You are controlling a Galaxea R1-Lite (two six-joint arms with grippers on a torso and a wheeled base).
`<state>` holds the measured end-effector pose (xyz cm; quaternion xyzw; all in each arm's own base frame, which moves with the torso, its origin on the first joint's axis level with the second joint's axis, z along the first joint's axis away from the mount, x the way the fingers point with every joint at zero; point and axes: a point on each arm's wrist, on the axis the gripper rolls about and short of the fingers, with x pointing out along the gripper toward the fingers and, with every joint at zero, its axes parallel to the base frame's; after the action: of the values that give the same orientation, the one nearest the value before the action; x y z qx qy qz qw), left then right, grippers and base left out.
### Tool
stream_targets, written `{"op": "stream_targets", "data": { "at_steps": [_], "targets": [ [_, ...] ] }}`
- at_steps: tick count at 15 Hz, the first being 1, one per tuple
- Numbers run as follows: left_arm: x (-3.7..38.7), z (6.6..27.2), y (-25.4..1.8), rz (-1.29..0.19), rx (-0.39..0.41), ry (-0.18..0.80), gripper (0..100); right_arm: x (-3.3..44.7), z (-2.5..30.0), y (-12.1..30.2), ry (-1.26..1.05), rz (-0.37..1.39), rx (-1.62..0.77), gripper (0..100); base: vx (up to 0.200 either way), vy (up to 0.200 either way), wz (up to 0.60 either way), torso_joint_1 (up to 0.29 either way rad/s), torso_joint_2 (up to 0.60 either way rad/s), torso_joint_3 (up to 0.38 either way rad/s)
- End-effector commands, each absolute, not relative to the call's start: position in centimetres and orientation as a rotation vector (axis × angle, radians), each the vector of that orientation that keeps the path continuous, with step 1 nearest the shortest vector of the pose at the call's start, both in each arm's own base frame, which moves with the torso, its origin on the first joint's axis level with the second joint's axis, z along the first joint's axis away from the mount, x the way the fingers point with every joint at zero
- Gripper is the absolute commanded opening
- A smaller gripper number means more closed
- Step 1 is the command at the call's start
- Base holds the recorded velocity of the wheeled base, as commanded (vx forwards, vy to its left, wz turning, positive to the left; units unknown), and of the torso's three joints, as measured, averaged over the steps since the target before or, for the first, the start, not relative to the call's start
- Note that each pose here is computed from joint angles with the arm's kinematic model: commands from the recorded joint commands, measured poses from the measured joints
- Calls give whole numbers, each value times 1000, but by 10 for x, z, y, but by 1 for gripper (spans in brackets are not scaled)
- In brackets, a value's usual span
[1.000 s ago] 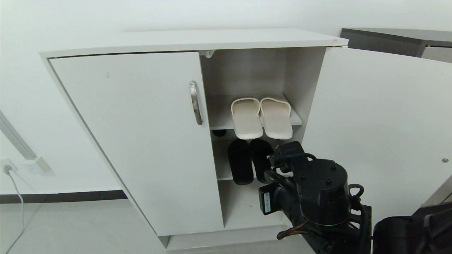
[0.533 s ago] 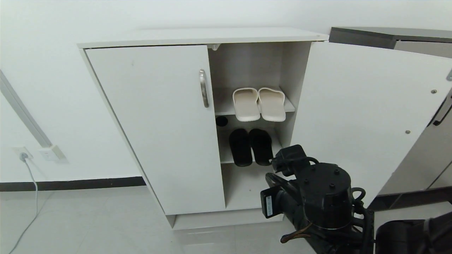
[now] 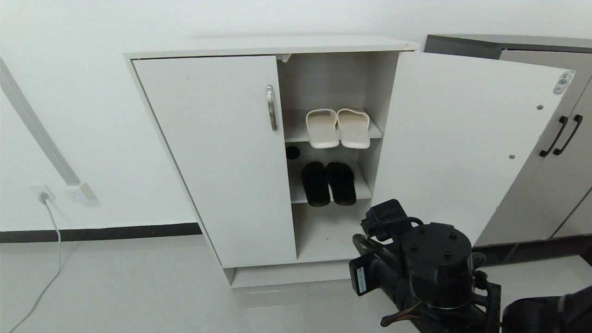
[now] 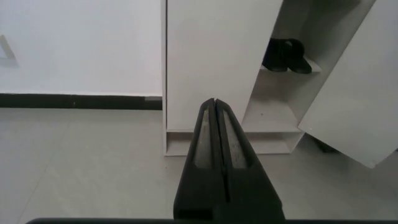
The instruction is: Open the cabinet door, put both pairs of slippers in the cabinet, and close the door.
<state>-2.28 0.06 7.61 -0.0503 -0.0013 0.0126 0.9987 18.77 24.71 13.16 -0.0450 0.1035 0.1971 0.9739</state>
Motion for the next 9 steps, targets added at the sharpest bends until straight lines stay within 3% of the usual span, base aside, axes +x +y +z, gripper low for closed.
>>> {"op": "stream_targets", "data": {
  "at_steps": [1,9],
  "targets": [
    [-23,76,1,26,-101,-3,0,188,130,247,213,399,-94,0,0,0,0,0,0,0],
    [-23,76,1,28,-101,-3,0,189,125,246,228,400,-110,0,0,0,0,0,0,0]
  ]
}}
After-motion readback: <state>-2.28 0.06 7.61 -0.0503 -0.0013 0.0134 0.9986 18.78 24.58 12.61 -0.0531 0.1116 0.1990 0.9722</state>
